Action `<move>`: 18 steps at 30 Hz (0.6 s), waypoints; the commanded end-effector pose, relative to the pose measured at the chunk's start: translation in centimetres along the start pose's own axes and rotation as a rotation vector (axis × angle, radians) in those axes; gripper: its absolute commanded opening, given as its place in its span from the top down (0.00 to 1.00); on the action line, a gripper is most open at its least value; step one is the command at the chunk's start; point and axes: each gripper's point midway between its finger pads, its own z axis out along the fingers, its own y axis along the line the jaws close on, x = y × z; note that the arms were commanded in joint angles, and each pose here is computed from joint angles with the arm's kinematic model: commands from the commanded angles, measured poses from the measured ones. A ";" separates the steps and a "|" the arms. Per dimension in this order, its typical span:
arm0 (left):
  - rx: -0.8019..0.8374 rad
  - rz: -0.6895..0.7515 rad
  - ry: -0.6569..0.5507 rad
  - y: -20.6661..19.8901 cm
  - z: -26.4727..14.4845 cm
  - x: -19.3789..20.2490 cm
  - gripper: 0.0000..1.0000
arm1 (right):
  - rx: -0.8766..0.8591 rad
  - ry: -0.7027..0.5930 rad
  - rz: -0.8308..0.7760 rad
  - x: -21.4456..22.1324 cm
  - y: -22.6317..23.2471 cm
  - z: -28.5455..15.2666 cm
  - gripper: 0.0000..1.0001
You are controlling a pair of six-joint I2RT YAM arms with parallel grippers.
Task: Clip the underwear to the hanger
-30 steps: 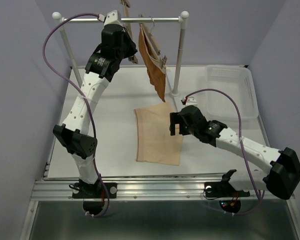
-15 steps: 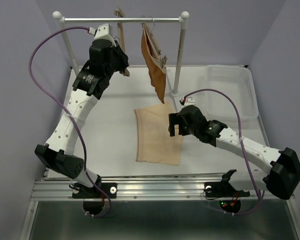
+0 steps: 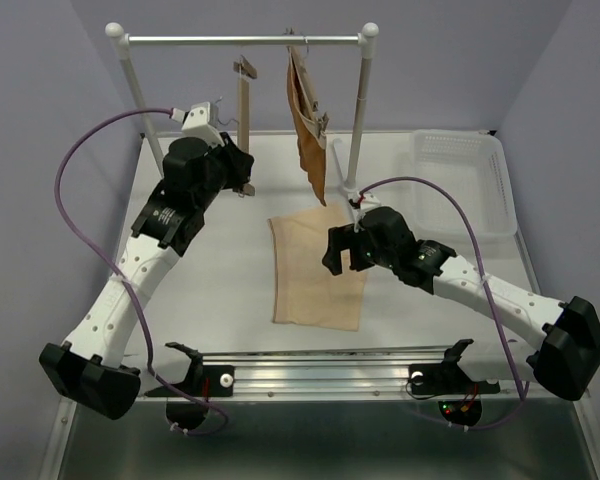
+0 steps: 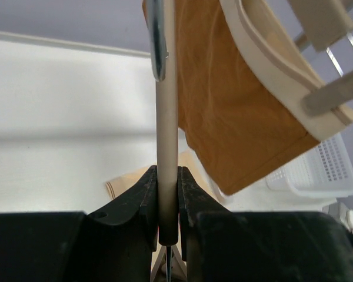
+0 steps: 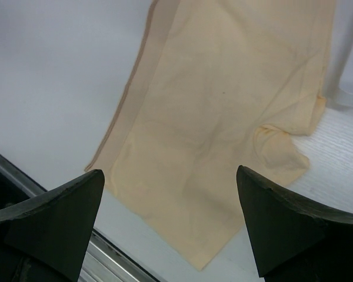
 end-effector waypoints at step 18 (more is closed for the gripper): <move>0.461 -0.222 0.152 -2.1 -7.9 14.3 1.00 | -0.538 -0.391 0.172 -10.6 9.6 -3.4 0.00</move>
